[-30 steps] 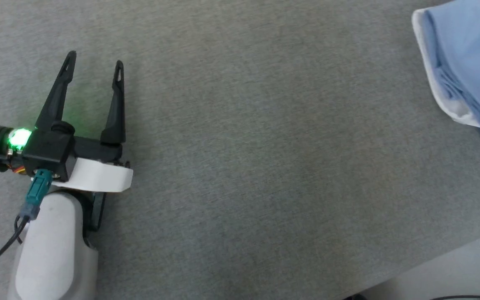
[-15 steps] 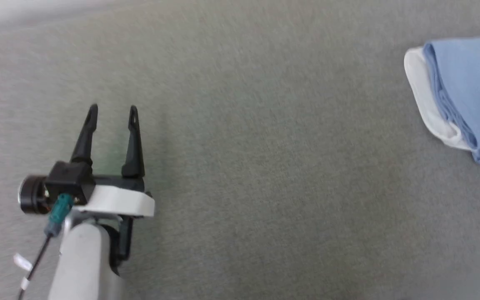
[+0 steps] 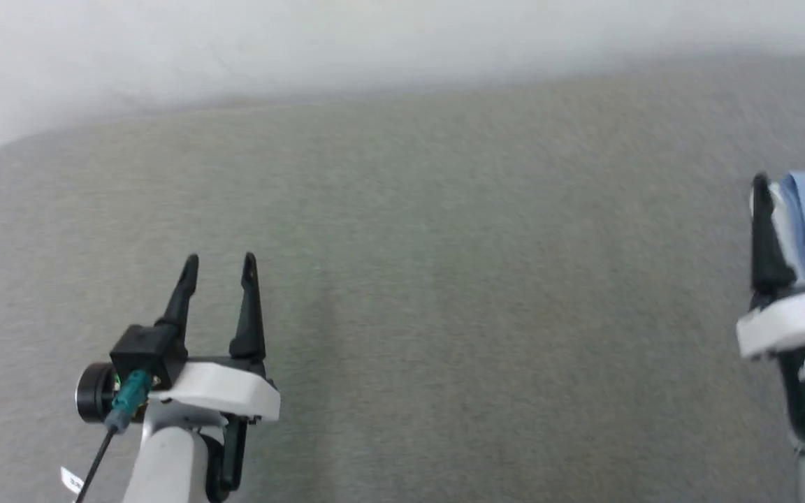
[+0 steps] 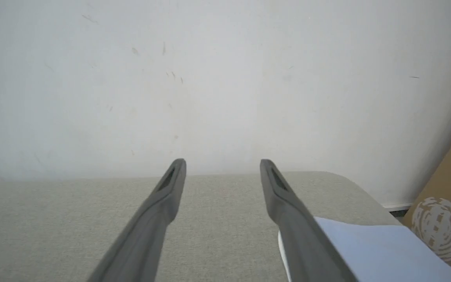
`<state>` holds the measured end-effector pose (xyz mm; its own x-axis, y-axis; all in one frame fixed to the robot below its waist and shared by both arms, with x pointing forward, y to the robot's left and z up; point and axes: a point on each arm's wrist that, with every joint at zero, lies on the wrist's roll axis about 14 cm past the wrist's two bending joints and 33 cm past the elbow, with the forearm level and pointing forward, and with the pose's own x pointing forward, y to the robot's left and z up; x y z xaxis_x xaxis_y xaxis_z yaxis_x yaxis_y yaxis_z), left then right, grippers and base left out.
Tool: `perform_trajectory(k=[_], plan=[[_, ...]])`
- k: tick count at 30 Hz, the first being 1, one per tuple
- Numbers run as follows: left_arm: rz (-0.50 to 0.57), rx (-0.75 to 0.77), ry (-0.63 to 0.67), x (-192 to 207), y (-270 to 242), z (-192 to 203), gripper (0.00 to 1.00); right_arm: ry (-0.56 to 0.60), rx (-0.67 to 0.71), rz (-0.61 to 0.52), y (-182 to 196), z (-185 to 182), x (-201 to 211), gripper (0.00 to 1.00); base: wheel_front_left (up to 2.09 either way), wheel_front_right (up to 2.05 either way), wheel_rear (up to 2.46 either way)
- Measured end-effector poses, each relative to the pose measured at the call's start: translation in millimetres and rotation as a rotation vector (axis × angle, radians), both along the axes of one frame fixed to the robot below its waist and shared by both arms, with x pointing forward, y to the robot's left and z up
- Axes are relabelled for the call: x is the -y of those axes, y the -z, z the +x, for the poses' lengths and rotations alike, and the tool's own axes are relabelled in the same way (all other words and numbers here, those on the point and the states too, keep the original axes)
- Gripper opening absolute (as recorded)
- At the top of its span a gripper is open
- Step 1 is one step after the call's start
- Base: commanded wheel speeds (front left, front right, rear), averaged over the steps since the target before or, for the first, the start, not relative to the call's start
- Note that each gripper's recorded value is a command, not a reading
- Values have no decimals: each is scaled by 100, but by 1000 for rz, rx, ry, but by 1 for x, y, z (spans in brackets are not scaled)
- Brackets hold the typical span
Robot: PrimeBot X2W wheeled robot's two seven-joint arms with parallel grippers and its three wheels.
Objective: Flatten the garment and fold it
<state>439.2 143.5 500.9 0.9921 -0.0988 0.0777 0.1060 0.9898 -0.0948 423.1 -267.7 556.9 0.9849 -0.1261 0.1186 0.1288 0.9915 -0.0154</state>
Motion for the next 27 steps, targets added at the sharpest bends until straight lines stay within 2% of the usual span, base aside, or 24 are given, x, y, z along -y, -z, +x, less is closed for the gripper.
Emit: perform_trajectory(k=[7,14,20,27], plan=[[9,16,-88,-32,-11,-32,100,-127,37,54,-3,-21,-54,100,0,0,0],[10,21,-159,-54,-14,-64,100,-222,5,63,13,-40,-91,100,0,0,0],[11,20,-200,-65,-13,-84,100,-273,-4,64,18,-46,-110,100,0,0,0],[10,32,-210,-68,-17,-91,100,-282,-22,85,27,-50,-113,100,0,0,0]])
